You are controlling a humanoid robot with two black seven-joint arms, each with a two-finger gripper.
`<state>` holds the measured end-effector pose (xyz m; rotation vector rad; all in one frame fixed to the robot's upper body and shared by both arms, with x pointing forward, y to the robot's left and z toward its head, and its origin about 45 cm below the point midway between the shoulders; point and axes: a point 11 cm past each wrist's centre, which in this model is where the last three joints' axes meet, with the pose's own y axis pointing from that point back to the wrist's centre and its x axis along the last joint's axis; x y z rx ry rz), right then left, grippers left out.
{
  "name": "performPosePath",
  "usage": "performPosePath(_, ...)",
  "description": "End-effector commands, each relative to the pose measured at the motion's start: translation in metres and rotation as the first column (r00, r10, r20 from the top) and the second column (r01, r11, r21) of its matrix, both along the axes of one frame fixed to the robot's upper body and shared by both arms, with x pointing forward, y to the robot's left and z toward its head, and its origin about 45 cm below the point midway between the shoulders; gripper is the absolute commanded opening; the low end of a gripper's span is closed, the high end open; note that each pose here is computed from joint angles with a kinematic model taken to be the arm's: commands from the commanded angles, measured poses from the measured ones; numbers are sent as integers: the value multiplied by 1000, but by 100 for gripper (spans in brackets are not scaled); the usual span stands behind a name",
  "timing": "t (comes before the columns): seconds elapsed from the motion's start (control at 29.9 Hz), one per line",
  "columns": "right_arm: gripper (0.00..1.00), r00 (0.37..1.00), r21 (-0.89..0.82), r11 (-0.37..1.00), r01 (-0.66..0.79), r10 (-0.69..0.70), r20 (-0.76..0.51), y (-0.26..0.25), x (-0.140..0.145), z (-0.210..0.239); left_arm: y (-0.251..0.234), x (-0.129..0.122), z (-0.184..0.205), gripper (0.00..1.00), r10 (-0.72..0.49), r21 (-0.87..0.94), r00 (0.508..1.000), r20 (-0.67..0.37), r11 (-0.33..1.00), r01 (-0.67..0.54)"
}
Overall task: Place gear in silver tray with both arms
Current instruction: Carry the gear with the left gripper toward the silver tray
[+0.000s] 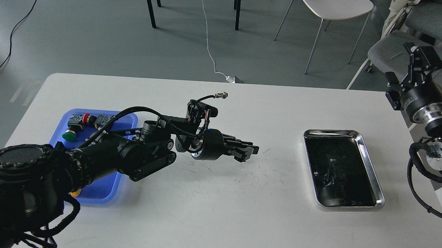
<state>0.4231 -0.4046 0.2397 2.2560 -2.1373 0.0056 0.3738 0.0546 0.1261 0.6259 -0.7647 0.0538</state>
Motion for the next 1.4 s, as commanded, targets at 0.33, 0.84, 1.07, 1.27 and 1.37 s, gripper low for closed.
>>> performPosePath(0.33,94,1000,-2,1000,2,-2,-6,-1,-1,-3,0,-9,-9,9,-1,-5,1000,-23,1000,1)
performPosePath(0.84,94,1000,-3,1000,3,-3,-7,-1,-1,-3,1,-9,-10,10,9,-17,1000,-20,1000,-10)
performPosePath(1.07,94,1000,-11,1000,0,0,-11,-1,-3,-5,-3,-13,-10,10,6,-37,1000,-19,999,-7)
performPosePath(1.27,94,1000,-15,1000,-4,4,-11,-1,-3,-5,-5,-18,-13,11,0,-45,1000,-26,999,-1)
performPosePath(1.37,94,1000,-17,1000,-3,3,-11,-1,-3,-5,-5,-19,-13,12,1,-48,1000,-28,999,-2)
